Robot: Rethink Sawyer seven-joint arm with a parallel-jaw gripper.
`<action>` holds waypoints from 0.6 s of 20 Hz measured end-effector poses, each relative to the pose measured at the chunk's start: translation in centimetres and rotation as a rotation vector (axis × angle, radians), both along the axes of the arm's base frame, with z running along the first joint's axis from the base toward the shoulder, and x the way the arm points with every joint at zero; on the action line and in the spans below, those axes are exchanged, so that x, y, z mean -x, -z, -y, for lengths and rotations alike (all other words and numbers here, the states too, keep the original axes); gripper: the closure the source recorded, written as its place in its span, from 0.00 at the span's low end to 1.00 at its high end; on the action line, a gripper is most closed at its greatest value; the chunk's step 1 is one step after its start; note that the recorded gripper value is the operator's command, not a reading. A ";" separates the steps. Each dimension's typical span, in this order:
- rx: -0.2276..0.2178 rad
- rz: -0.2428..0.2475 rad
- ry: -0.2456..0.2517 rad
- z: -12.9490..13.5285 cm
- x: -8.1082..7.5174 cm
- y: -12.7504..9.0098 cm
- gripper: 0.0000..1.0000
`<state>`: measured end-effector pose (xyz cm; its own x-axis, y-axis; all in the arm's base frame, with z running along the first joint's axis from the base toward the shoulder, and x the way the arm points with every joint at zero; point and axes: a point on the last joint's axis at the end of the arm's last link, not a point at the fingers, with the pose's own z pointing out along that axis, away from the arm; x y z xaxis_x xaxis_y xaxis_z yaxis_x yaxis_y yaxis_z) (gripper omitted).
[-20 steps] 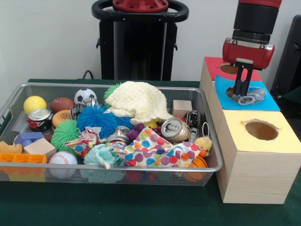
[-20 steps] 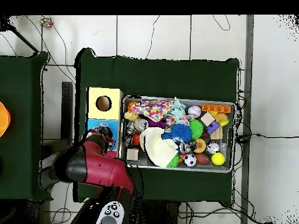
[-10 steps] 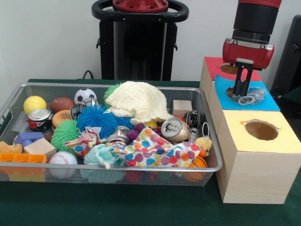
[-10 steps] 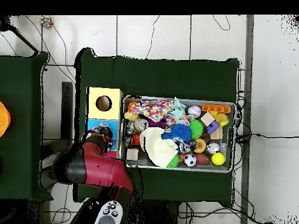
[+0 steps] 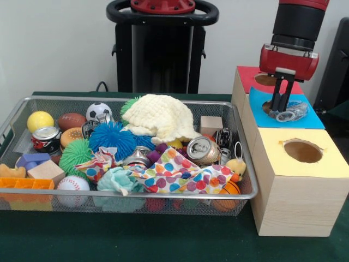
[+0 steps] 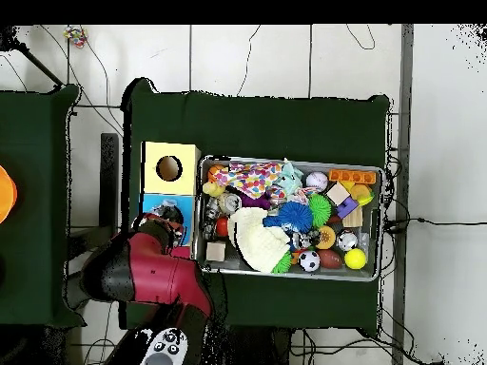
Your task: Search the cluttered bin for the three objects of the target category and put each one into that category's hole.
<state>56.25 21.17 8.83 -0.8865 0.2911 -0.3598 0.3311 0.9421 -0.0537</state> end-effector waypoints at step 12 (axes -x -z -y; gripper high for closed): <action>0.010 -0.002 -0.044 0.2 -0.2 0.2 1.00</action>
